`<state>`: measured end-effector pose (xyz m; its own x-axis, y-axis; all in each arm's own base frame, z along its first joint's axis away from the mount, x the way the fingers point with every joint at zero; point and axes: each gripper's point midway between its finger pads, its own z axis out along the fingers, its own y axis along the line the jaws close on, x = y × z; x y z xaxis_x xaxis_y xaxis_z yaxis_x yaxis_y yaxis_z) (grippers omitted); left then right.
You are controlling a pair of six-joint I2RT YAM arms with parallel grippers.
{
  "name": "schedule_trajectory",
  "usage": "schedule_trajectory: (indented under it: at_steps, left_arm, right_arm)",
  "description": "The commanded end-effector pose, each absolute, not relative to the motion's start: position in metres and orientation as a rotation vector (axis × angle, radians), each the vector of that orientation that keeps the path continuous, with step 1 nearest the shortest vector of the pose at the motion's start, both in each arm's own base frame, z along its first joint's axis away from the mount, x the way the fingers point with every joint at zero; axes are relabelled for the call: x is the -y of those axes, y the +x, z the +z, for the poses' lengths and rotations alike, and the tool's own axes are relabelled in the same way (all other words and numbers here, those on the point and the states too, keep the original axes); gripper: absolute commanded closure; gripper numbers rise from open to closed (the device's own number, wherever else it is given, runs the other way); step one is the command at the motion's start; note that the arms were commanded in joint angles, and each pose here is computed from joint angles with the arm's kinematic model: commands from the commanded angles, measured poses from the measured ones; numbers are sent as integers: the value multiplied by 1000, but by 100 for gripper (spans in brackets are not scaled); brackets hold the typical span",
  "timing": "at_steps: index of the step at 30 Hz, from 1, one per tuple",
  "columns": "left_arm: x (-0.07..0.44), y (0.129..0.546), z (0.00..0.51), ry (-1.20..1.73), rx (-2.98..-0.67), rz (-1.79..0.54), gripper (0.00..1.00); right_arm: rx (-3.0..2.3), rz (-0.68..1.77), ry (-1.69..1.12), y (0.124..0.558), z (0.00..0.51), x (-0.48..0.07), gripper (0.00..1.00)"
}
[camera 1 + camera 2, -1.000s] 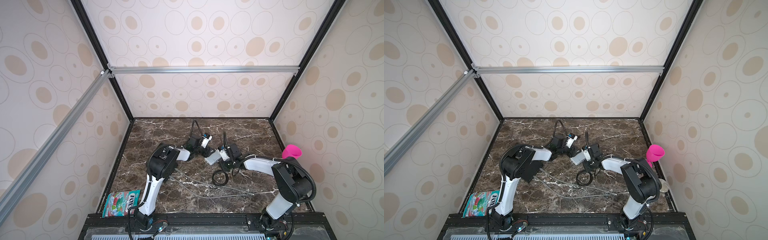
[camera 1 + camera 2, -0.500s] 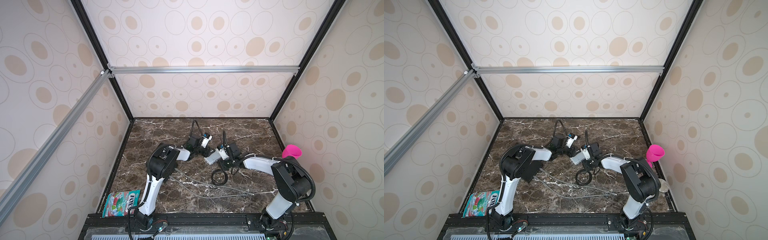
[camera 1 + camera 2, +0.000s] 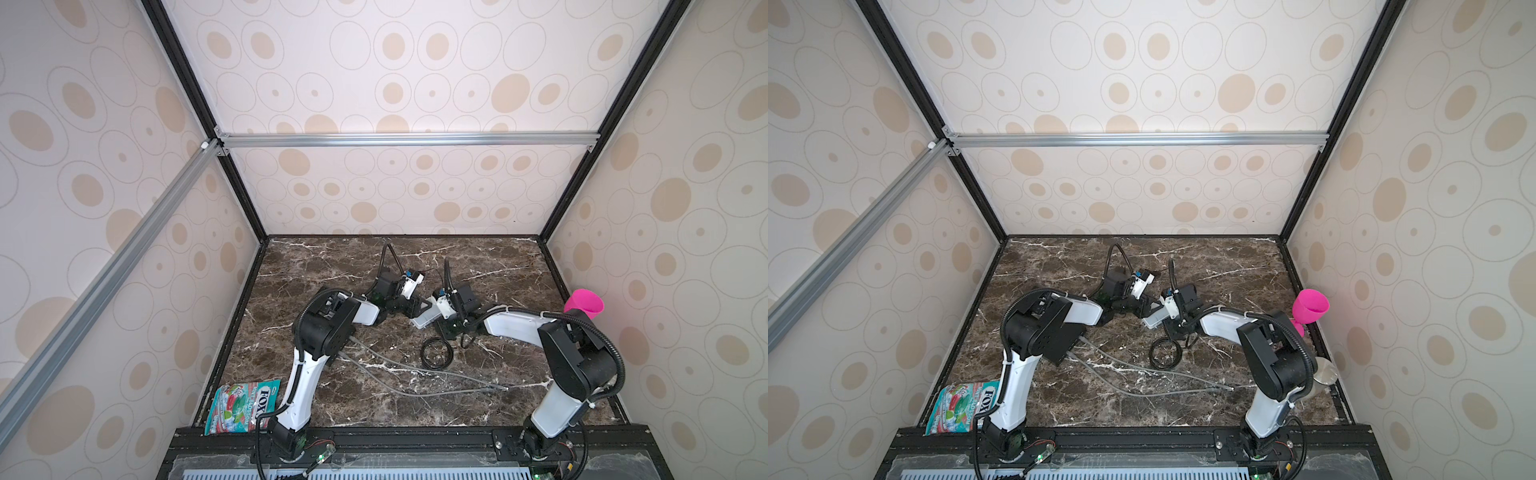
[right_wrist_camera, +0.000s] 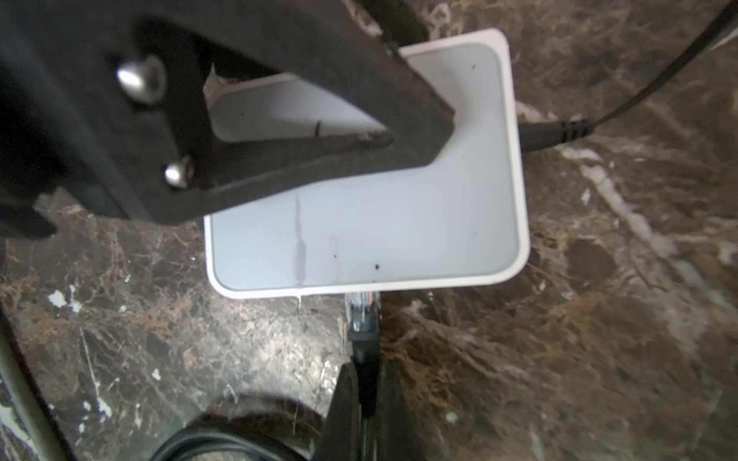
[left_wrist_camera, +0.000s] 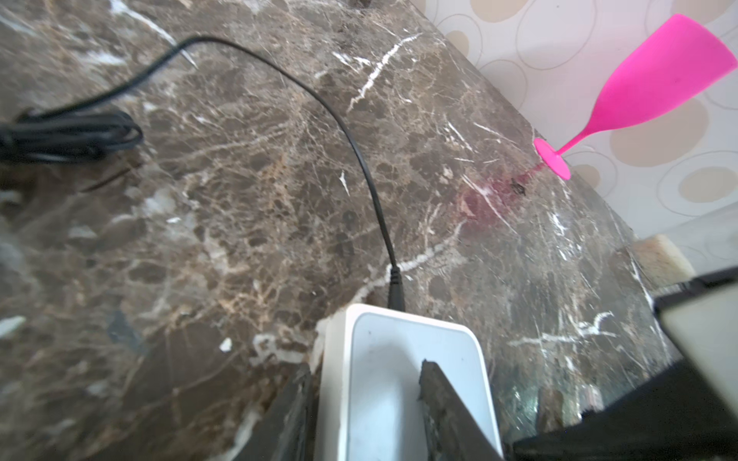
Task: Insert the plug into the switch port
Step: 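Press the plug fully into the router port with the right gripper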
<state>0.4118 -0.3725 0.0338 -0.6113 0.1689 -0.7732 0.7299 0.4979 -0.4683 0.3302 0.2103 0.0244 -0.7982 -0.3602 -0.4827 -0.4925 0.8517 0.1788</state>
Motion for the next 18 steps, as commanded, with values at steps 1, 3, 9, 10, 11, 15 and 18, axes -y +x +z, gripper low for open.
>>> schedule_trajectory:
  at_steps: [1, 3, 9, 10, 11, 15, 18]
  left_arm:
    - [371, 391, 15, 724, -2156, -1145, 57]
    - [373, 388, 14, 724, -2163, -1172, 57]
    - [374, 387, 13, 728, -2165, -1181, 62]
    - [374, 387, 13, 728, -2168, -1182, 63]
    - [374, 387, 13, 729, -2166, -1182, 63]
    - [375, 386, 12, 736, -2166, -1190, 63]
    - [376, 386, 12, 738, -2167, -1197, 63]
  right_arm:
    - [-2568, 417, -631, 340, 28, -215, 100]
    - [-2569, 419, -635, 340, 27, -216, 100]
    - [-2559, 411, -644, 344, 31, -217, 100]
    - [-2556, 408, -645, 345, 32, -217, 100]
    - [-2553, 405, -647, 346, 33, -217, 100]
    - [-2539, 403, -646, 351, 38, -219, 100]
    - [-2527, 403, -647, 356, 41, -222, 100]
